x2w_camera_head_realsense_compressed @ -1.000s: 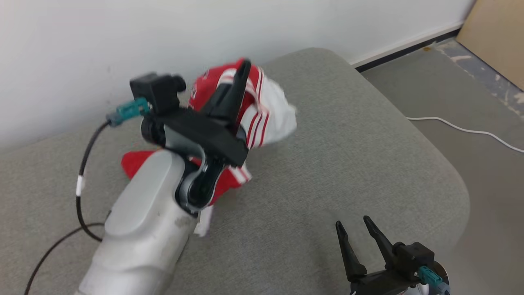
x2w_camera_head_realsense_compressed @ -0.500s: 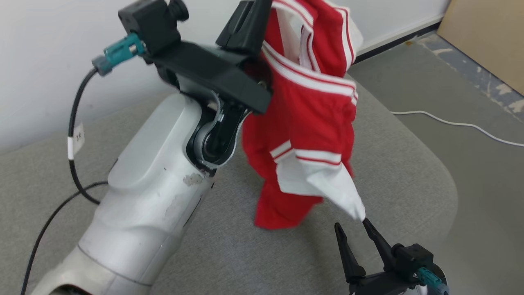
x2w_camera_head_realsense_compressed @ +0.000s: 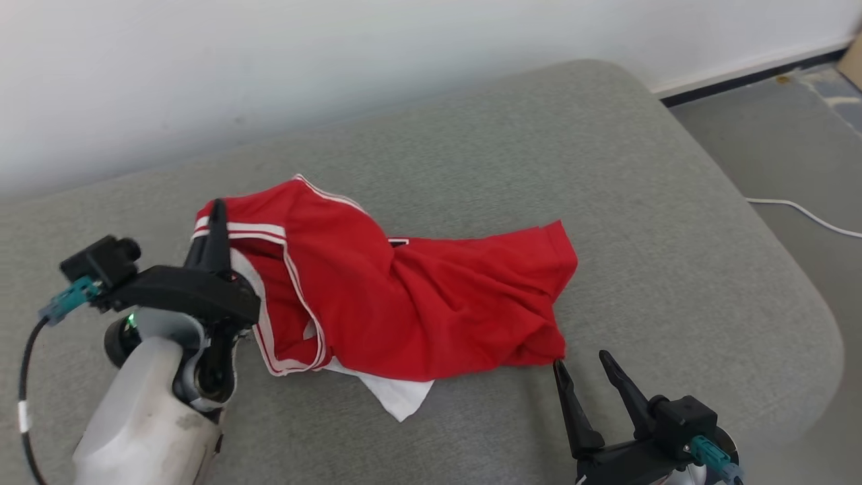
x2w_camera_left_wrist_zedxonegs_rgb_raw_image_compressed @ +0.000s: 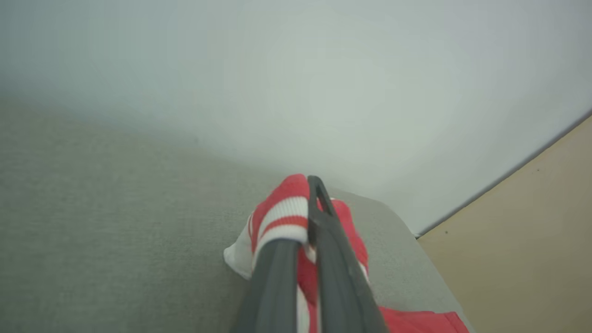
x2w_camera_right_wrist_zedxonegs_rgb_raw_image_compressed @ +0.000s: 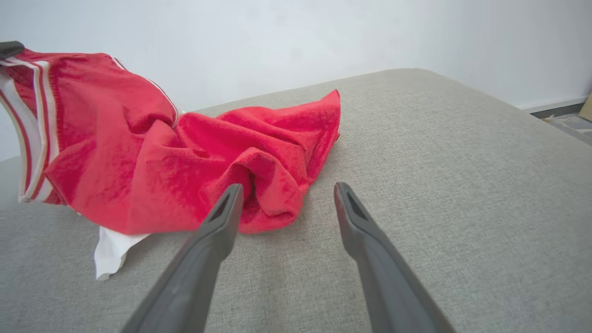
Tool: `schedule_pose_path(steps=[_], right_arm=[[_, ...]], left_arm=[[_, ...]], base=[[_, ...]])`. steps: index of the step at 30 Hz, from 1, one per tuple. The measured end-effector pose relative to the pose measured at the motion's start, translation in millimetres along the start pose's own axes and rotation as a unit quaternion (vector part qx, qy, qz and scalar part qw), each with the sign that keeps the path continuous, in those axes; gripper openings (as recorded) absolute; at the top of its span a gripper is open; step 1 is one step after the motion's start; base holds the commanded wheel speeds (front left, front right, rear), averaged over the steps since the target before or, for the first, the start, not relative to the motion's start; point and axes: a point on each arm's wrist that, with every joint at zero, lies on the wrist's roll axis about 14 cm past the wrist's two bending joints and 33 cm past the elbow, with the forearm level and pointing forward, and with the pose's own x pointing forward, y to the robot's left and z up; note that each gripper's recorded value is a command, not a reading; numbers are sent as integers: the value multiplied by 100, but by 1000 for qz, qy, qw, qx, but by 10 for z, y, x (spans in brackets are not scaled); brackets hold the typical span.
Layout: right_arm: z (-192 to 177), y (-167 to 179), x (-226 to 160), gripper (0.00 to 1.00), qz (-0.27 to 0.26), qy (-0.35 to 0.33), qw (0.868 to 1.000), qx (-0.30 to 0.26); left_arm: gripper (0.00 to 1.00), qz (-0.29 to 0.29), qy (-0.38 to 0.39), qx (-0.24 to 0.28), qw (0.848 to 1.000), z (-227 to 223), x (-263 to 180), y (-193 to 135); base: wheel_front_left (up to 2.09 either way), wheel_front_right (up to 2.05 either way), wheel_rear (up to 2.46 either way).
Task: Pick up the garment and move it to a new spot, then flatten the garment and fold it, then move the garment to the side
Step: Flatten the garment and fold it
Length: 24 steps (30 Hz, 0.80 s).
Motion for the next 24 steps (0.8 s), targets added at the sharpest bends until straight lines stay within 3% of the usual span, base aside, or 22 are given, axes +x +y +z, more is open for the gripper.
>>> schedule_pose_path(steps=[8,9,10,11,18,24], right_arm=[[-64,289,143,100,47,10,999,-4],[-66,321,153,100,52,11,999,-4],[-69,355,159,100,58,11,998,-4],[-71,388,162,100,63,11,998,-5],[-38,492,131,100,79,6,997,-5],[-13,483,68,100,76,0,997,1]], left_arm=[[0,65,-38,7,997,217,-349,530],[60,70,-40,13,997,237,-387,568],[60,73,-43,14,996,257,-417,595],[100,77,-44,17,996,265,-445,617],[100,86,16,45,995,-41,-633,641],[100,55,64,62,995,-404,-921,503]], base=[[0,0,0],[0,0,0],[0,0,0],[0,0,0],[0,0,0],[0,0,0]])
